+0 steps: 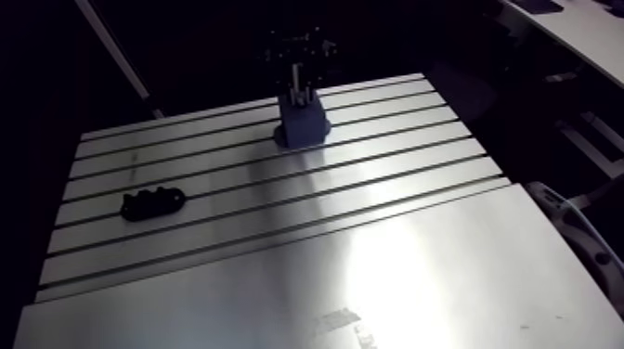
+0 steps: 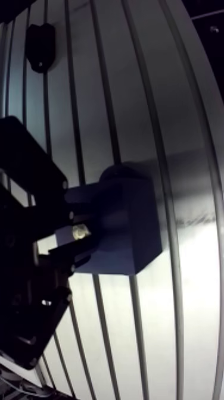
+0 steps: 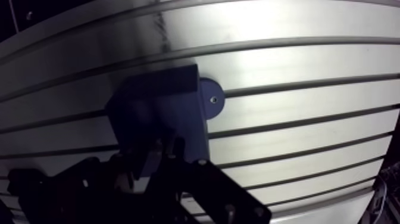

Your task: Pick up the M10 bolt and insert it into the hex recess until seated.

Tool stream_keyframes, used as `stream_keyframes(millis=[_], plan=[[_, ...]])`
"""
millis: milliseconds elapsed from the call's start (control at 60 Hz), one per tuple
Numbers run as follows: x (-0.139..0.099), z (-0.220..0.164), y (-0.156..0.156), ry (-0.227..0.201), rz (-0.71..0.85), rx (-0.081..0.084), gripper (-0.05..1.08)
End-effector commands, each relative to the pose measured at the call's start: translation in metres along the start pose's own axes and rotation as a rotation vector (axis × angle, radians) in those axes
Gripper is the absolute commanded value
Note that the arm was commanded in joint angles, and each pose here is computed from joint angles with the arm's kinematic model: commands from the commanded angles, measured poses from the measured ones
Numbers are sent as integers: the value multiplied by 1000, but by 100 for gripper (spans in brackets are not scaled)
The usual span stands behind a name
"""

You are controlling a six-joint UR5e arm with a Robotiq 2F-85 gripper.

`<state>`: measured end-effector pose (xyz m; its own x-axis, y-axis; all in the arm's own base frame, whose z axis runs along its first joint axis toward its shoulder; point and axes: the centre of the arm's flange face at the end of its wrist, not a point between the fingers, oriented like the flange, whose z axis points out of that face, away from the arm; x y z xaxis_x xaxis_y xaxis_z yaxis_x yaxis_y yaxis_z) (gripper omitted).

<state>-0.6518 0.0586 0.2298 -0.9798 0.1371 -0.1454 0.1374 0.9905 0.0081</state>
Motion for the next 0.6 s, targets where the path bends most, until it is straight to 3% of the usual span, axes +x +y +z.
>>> stream_keyframes(millis=[17, 600], plan=[[0, 0, 0, 1, 0, -2, 68], [0, 0, 1, -1, 0, 0, 74]])
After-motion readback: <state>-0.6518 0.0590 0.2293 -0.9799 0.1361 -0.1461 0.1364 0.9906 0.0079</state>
